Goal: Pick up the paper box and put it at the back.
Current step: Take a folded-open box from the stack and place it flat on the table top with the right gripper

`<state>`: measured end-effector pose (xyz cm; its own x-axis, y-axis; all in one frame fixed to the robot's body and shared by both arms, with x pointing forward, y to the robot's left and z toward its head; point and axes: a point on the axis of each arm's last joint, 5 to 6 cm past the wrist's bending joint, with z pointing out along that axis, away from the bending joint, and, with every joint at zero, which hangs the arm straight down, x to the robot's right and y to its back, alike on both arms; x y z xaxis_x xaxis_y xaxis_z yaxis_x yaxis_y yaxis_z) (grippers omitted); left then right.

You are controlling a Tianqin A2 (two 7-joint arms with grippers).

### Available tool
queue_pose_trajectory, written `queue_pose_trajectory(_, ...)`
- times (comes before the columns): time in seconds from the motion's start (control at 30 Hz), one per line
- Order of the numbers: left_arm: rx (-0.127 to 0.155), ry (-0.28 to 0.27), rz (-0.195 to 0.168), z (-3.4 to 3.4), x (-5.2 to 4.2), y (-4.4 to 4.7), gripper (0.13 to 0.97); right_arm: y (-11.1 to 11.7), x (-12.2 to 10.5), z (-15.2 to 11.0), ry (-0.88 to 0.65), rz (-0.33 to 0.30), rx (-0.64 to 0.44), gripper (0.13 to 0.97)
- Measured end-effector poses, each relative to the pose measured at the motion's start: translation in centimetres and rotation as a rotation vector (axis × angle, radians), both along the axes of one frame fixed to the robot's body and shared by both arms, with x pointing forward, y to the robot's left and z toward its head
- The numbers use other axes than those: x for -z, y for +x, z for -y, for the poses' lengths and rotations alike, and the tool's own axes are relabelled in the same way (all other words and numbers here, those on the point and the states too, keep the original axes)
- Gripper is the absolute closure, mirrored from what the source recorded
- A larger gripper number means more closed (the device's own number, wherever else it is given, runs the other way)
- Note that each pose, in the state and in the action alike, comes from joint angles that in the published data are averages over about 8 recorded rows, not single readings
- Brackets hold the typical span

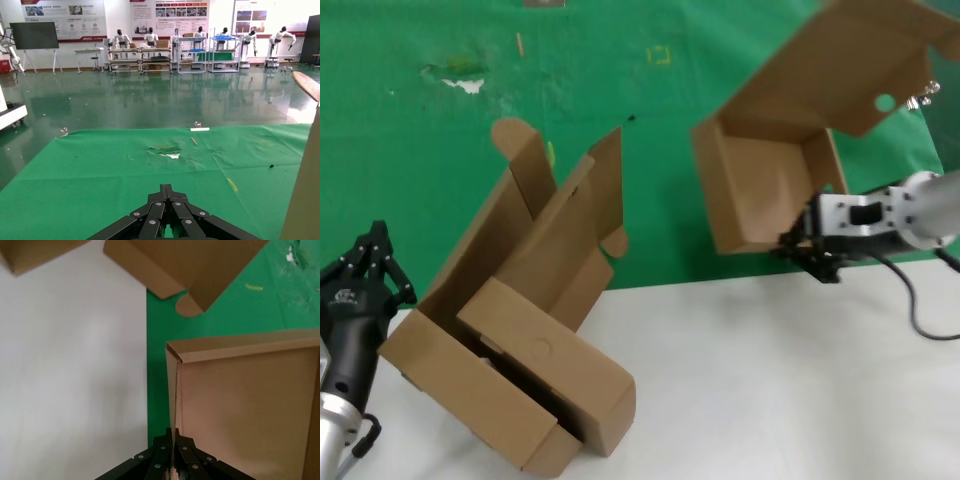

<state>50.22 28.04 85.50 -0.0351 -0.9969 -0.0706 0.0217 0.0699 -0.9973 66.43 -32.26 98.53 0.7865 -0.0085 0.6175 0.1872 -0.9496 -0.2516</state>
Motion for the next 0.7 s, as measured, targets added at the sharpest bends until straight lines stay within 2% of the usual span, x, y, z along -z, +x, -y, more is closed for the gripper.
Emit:
queue_pose_trajectory(0.33, 0.000, 0.000, 0.000, 0.00, 0.00, 0.00, 0.957, 1.7, 1.6, -4.6, 0.026, 0.016, 0.021, 0.959)
queue_pose_trajectory(0.7, 0.000, 0.000, 0.000, 0.00, 0.00, 0.00, 0.957, 2.2, 2.6, -5.3, -0.093, 0.033, 0.075, 0.959)
